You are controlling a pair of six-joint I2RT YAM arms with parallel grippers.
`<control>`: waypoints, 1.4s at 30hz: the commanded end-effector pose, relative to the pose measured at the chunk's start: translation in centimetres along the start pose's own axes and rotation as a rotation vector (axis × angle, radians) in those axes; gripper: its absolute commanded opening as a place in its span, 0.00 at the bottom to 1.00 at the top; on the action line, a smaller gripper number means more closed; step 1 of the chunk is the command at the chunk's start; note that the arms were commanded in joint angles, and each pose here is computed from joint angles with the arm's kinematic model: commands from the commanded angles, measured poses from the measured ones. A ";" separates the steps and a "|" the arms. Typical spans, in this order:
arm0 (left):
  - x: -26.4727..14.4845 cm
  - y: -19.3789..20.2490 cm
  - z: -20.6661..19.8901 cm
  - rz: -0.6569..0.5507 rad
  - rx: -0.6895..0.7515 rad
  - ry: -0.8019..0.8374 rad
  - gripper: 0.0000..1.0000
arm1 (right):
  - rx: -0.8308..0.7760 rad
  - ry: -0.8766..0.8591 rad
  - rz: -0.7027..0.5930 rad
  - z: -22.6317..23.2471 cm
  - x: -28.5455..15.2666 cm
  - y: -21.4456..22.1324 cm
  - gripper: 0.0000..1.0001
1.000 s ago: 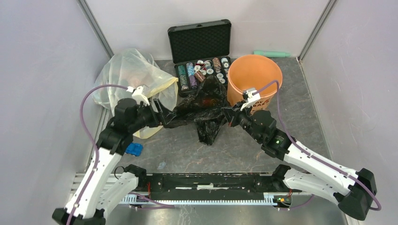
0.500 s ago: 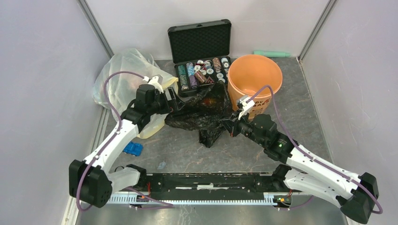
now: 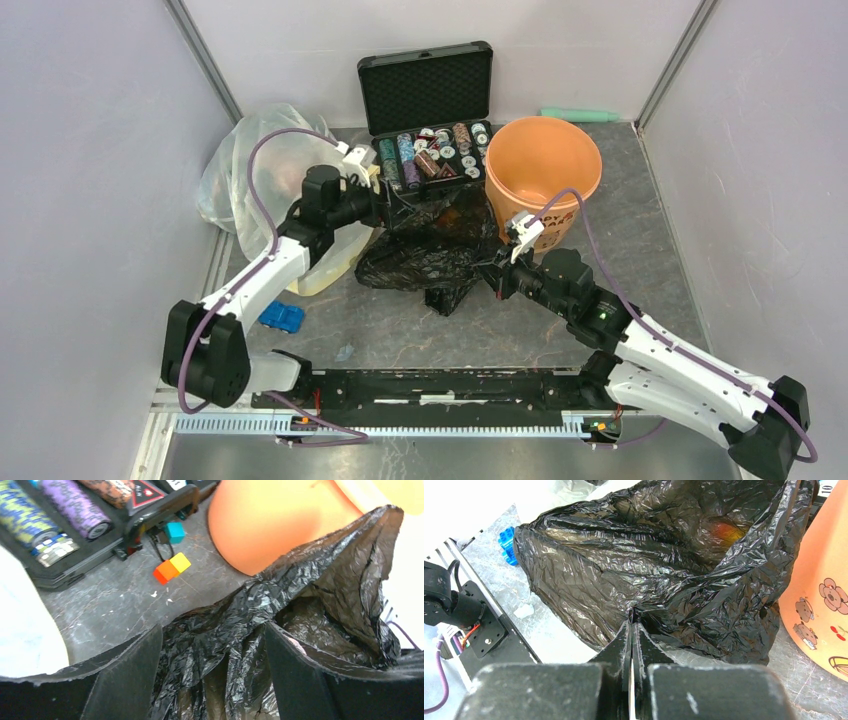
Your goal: Put the trash bags into the trash bin
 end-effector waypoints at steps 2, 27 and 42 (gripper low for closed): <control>0.7 -0.2 -2.1 -0.024 0.189 0.151 0.79 | -0.017 -0.018 -0.040 0.4 -0.4 -1.3 0.00; 2.8 1.7 0.4 0.232 0.197 -0.176 0.03 | 0.000 0.053 -0.049 -0.1 -0.4 -1.6 0.00; -18.5 -25.5 -16.7 -0.400 0.158 -0.018 0.02 | -0.079 -0.187 -0.600 11.3 -9.5 -32.0 0.00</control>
Point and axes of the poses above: each gripper's point midway between its finger pads, its own x axis out along the fingers, its own z axis along the line the jaws close on, y = z × x, the point moved 9 cm from there along -x, back along the fingers, and after that the axes turned 5 degrees about x, right-handed, at the moved point
